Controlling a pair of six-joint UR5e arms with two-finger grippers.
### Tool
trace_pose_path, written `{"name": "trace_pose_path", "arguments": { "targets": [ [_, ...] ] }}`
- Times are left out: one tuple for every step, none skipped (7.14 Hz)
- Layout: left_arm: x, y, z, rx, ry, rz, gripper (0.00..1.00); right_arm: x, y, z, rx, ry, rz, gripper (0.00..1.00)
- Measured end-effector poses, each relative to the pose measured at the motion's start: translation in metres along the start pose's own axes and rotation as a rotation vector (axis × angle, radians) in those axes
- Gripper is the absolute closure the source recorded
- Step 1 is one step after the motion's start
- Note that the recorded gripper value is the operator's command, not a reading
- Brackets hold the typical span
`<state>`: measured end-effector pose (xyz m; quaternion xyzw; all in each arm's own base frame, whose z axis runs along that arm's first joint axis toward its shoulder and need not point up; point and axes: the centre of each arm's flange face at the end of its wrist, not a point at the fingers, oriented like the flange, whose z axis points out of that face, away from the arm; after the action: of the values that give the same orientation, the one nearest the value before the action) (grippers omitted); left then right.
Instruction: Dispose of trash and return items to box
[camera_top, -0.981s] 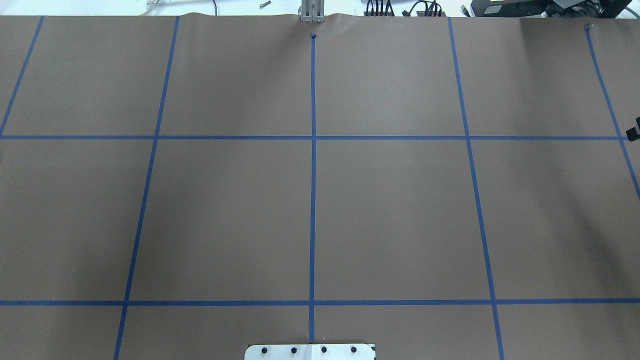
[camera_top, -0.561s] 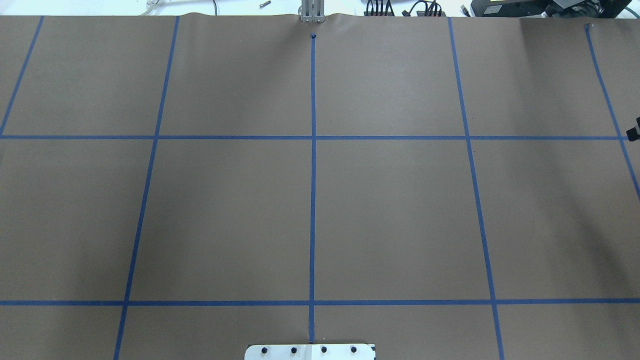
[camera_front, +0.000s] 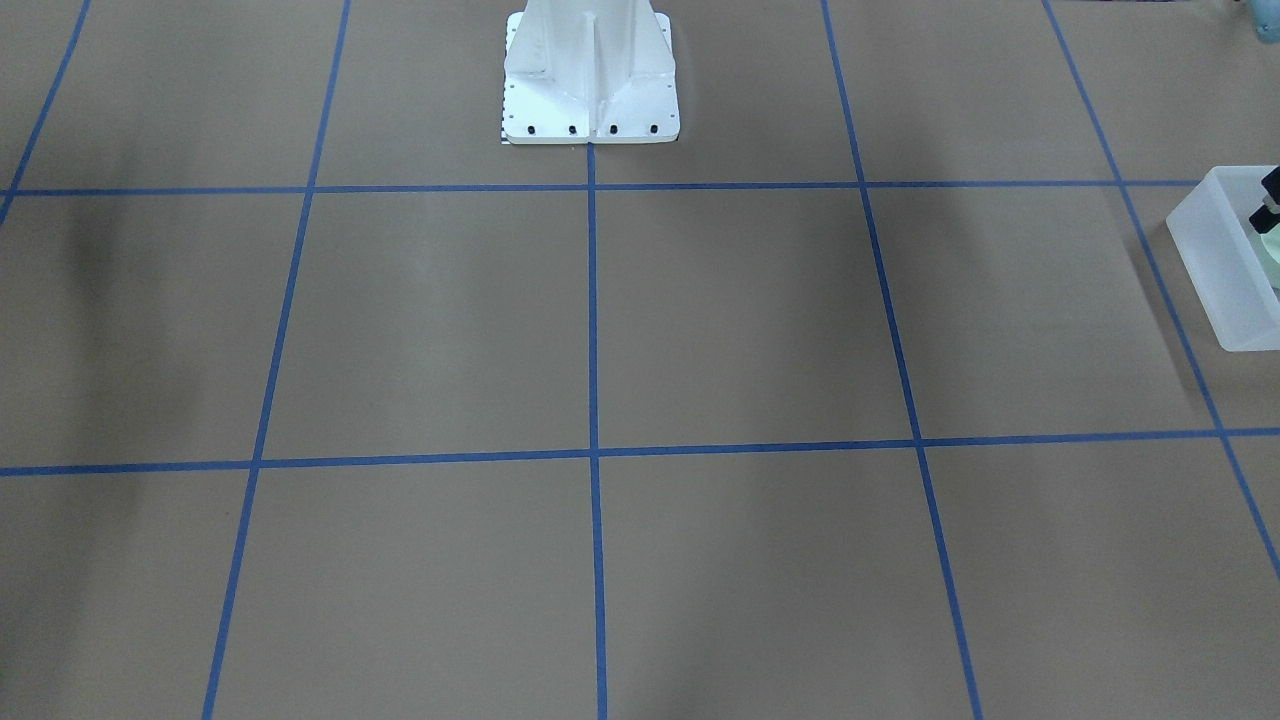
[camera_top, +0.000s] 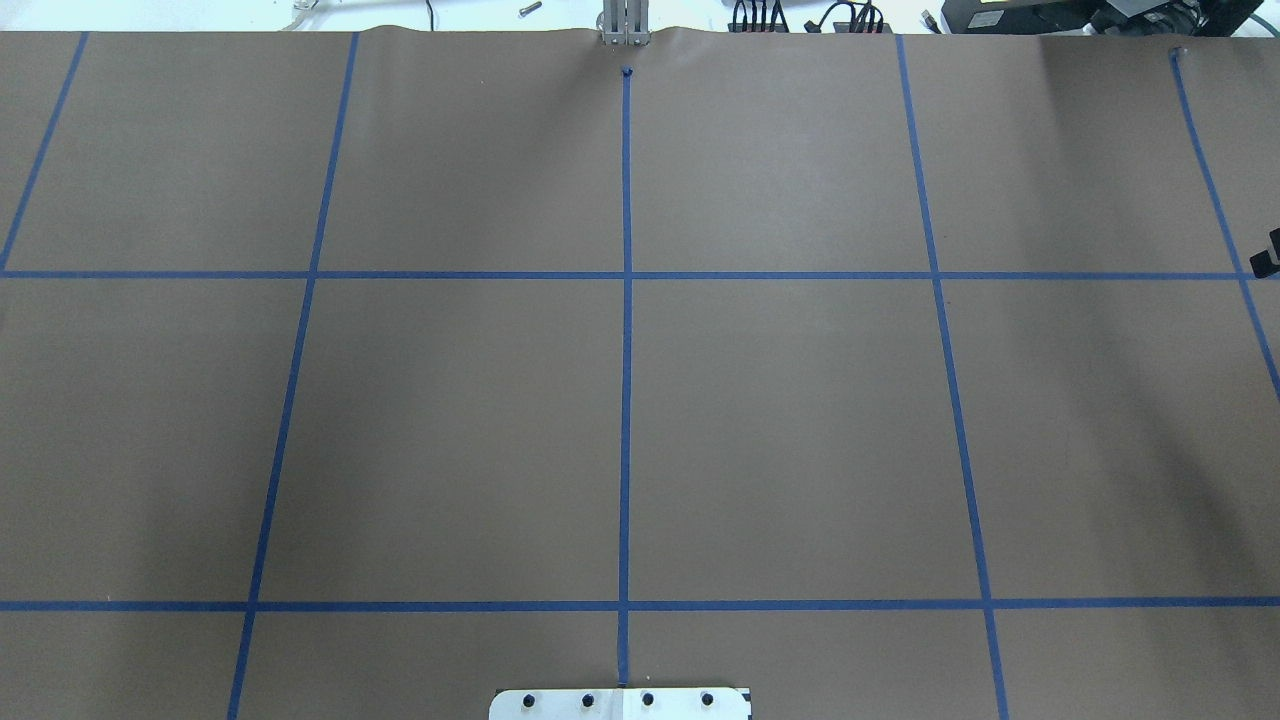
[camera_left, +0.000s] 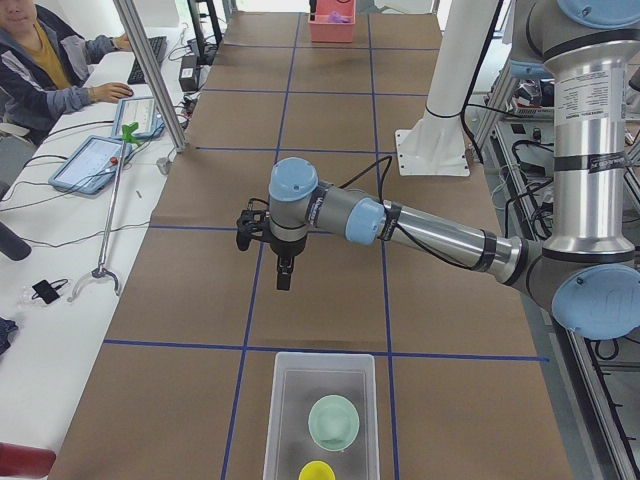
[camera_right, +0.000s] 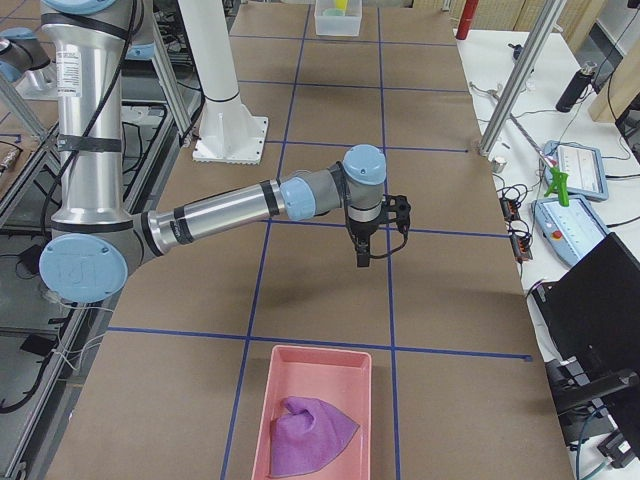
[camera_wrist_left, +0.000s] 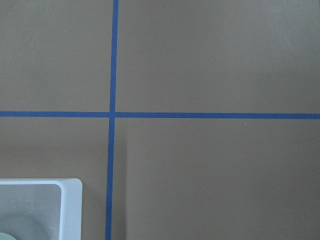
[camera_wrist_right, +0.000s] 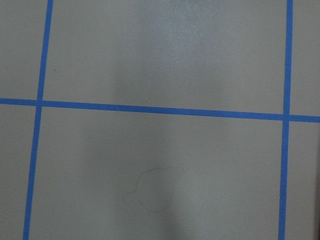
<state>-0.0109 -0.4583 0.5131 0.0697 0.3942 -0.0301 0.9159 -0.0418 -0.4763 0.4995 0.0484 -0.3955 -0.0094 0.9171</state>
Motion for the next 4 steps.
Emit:
{"name": "trace_pose_path", "arguments": {
  "targets": [
    [-0.0002,0.0001,0.0002,-0.001,0.000,0.000,0.02,0.0001,-0.0001,-0.0013,0.003,0.001,0.000,0.00],
    [0.0001,0.0001,-0.0002,0.000,0.001,0.001,0.02,0.0000,-0.0002,-0.0020,0.004,0.001,-0.001,0.00],
    [0.0001,0.0001,-0.0006,0.001,0.001,0.001,0.02,-0.0001,-0.0004,-0.0020,0.005,0.001,-0.001,0.00],
    [-0.0007,0.0000,0.0001,0.000,0.000,-0.001,0.02,0.0004,-0.0011,-0.0014,0.005,0.001,0.000,0.00]
  ]
}}
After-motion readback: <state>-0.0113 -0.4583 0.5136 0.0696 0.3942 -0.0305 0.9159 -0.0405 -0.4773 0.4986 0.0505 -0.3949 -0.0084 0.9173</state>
